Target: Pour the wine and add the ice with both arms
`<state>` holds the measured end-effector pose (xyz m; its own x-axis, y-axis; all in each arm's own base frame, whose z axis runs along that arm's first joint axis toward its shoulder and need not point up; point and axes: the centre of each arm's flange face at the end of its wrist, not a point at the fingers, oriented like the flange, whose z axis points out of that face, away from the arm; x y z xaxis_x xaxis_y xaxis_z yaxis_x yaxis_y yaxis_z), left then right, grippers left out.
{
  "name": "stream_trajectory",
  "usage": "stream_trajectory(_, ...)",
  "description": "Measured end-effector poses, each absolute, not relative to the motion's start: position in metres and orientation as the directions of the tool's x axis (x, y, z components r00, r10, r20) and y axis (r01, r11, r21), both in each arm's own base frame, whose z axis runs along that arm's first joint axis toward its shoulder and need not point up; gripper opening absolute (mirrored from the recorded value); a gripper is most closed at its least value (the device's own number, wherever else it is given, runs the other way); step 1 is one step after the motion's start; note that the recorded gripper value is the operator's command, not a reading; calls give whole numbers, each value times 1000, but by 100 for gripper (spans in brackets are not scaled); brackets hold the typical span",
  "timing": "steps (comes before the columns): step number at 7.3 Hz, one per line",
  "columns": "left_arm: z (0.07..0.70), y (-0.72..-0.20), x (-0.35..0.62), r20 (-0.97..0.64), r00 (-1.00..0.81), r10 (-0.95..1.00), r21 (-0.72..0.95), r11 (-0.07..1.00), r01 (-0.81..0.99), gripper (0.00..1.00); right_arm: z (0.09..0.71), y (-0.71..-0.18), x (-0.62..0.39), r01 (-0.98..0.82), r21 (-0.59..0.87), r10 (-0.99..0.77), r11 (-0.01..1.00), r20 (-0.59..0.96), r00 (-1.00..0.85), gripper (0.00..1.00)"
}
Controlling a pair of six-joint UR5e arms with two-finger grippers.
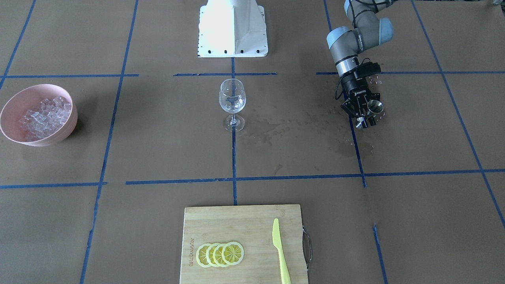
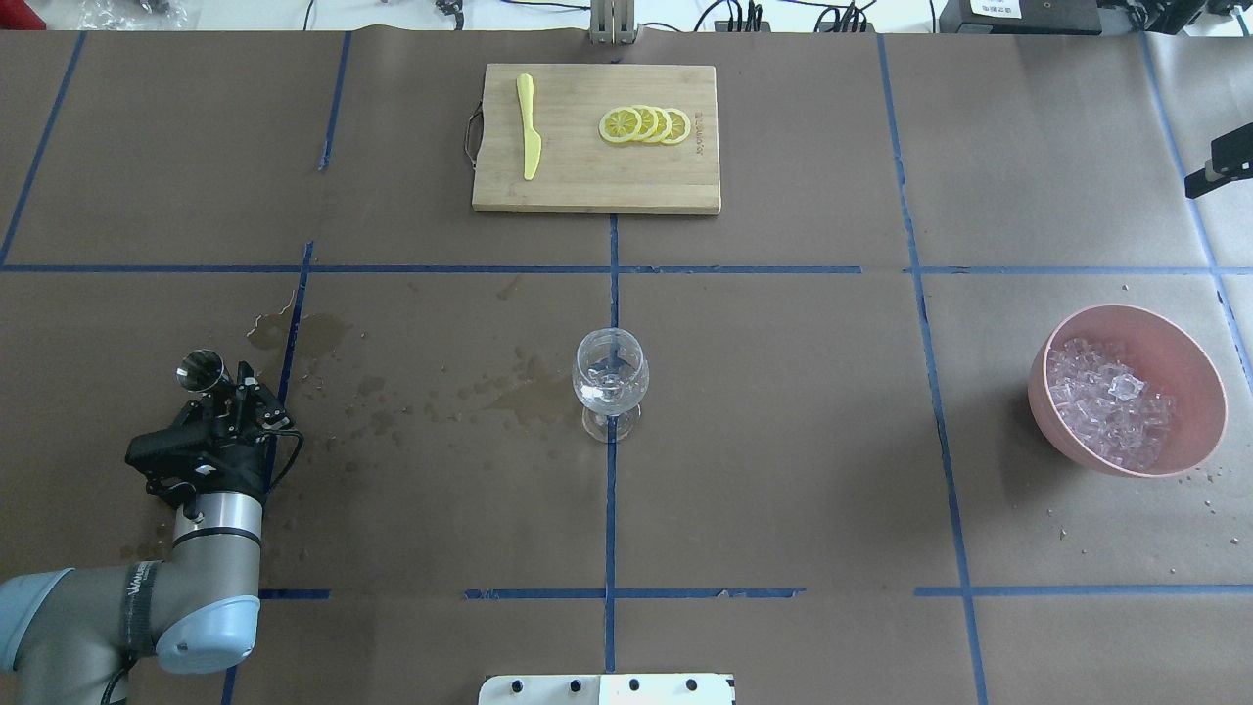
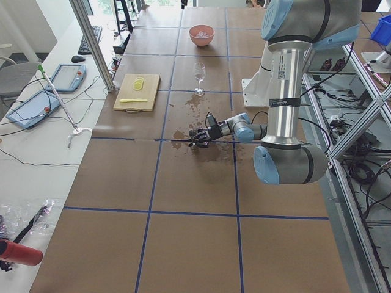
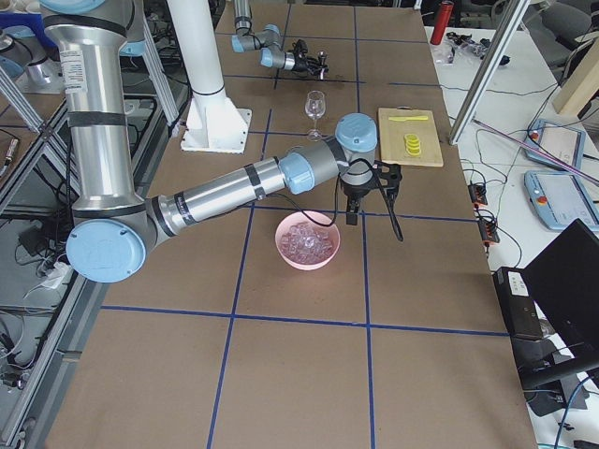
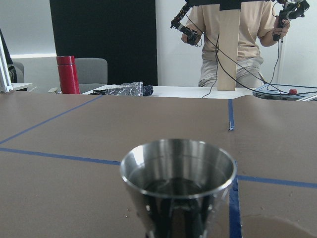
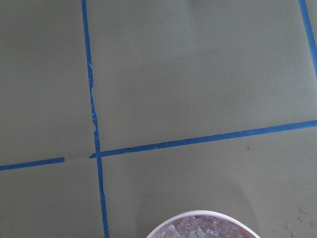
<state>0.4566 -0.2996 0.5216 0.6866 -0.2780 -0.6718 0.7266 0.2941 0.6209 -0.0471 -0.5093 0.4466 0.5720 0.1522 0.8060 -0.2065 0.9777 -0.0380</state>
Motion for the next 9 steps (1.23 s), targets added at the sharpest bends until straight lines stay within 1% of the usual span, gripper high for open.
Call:
stream_trajectory(3, 483, -302, 446, -712, 649, -268, 584, 288, 759, 0, 448, -509, -47, -207, -40, 154, 978, 805, 572, 100)
stream_trajectory(6, 415, -304, 418, -754, 614, -232, 550, 288, 784, 0, 449, -507, -46, -208, -36, 152, 977, 805, 574, 100)
stream_trajectory(9, 364, -302, 401, -750, 636, -178, 571, 309, 760, 0, 442, -501, -56, -195, -9, 125, 981, 798, 589, 100)
